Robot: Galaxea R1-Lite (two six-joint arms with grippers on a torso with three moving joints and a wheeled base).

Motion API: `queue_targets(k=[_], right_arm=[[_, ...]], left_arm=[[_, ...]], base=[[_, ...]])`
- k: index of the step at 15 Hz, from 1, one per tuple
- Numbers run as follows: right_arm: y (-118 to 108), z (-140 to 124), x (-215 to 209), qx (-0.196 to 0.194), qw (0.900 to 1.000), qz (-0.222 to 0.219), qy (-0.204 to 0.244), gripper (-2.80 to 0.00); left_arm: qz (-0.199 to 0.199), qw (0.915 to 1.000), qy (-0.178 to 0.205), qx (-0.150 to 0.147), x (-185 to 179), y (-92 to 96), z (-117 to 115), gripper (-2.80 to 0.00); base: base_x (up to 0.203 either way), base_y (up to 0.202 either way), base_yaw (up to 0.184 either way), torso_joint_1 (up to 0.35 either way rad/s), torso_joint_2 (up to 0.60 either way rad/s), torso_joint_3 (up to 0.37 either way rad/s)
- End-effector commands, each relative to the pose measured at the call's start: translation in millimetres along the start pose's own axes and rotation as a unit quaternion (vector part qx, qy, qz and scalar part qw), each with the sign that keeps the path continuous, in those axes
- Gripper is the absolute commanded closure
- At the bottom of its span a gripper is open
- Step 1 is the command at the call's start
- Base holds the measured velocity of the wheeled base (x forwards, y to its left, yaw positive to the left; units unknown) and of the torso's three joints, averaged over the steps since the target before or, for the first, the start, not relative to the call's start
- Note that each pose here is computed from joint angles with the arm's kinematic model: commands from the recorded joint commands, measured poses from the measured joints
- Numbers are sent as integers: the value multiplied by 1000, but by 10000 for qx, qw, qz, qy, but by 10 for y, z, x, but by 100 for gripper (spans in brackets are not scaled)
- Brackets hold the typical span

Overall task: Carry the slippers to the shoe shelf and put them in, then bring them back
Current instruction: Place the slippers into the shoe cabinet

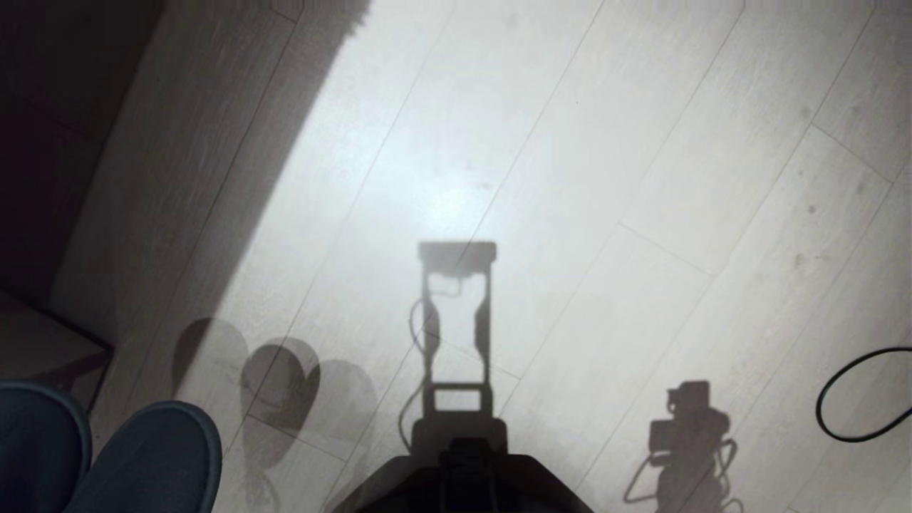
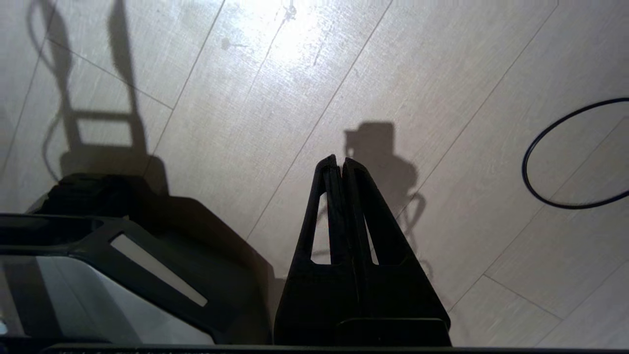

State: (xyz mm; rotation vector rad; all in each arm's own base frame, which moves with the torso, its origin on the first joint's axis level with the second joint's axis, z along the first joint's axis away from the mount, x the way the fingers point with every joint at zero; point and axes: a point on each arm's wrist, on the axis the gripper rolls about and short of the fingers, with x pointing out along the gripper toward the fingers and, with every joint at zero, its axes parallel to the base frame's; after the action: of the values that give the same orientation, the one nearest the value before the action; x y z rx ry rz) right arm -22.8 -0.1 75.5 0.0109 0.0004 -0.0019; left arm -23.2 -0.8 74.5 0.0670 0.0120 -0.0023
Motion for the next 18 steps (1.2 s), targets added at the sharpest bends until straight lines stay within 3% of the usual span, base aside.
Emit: queue_targets(k=[1, 18], right_arm=[[0, 0, 0, -1, 10000, 2, -1, 0], [0, 0, 0, -1, 10000, -4, -2, 0]], left_arm=[[1, 10000, 9, 1, 1, 0, 1, 0], [48, 9999, -12, -152, 1, 2, 6, 0]], base=[[0, 0, 0, 2, 2, 207], [0, 0, 0, 2, 2, 204]])
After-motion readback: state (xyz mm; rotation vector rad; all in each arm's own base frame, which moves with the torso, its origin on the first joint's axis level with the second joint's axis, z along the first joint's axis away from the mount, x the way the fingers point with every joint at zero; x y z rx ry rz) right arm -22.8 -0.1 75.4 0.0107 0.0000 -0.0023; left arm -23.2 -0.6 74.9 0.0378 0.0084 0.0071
